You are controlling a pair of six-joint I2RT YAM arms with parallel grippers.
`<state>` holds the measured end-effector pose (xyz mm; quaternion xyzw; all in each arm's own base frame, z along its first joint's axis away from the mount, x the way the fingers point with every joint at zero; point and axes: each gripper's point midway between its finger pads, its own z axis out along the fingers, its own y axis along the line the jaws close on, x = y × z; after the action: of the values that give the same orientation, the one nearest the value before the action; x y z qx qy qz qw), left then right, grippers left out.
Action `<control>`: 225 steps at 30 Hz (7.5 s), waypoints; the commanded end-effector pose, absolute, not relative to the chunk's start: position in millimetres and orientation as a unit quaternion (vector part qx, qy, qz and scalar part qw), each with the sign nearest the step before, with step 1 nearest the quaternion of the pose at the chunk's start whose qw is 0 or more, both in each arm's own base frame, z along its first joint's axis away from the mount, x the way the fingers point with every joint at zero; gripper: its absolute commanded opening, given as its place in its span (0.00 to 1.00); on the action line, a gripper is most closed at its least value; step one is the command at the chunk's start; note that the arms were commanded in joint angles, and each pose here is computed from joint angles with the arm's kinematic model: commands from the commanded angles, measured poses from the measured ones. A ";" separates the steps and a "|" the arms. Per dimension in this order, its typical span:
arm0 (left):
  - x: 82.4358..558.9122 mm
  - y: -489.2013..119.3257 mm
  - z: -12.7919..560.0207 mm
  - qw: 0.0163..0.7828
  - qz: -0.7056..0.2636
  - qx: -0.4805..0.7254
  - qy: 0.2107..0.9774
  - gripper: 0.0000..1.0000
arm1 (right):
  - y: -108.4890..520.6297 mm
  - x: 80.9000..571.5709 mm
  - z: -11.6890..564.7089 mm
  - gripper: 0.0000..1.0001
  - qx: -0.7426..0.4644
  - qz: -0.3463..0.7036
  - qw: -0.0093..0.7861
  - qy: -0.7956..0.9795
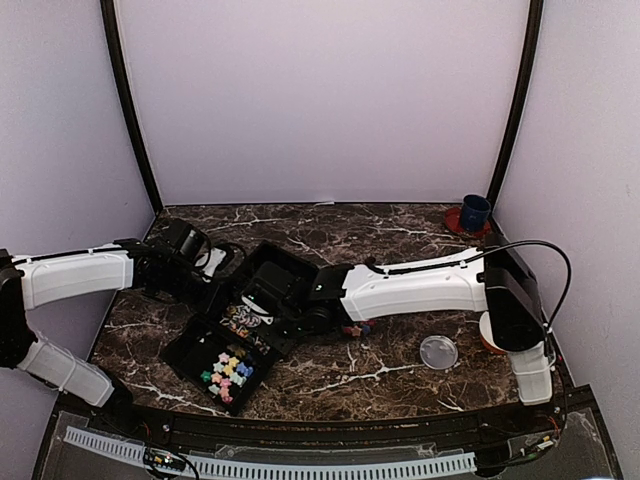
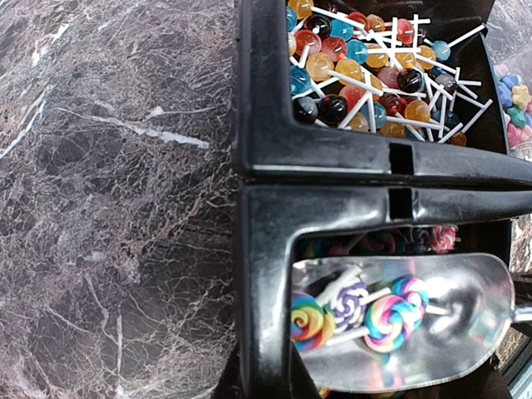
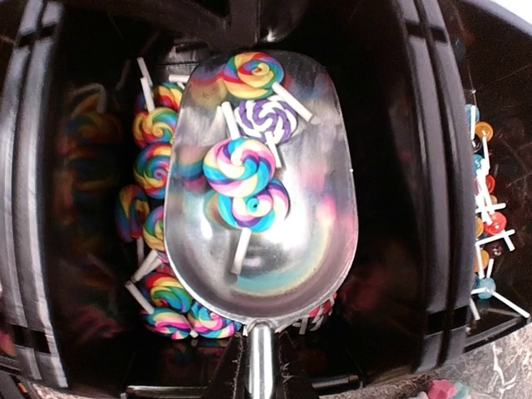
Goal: Pack the candies
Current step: Scoop the fake candies from the storage box, then place the fake candies in the packing bottle.
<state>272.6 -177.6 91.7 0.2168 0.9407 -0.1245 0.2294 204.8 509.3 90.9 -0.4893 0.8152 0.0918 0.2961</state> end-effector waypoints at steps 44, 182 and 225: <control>289.2 -193.2 132.8 0.285 -0.165 0.197 0.923 0.00 | 415.2 191.9 173.8 0.00 -0.429 0.119 0.493 0.747; 291.5 -192.6 140.1 0.297 -0.176 0.175 0.922 0.00 | 299.7 199.5 176.1 0.00 -0.415 -0.135 0.151 0.887; 335.1 -178.3 104.5 0.232 -0.120 0.130 0.957 0.13 | 282.2 181.7 190.2 0.00 -0.401 -0.133 0.178 0.889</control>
<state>320.5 -167.5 75.8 0.1388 0.9670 -0.0914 0.1932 186.9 285.5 186.1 -0.4026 0.8878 -0.1387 0.1745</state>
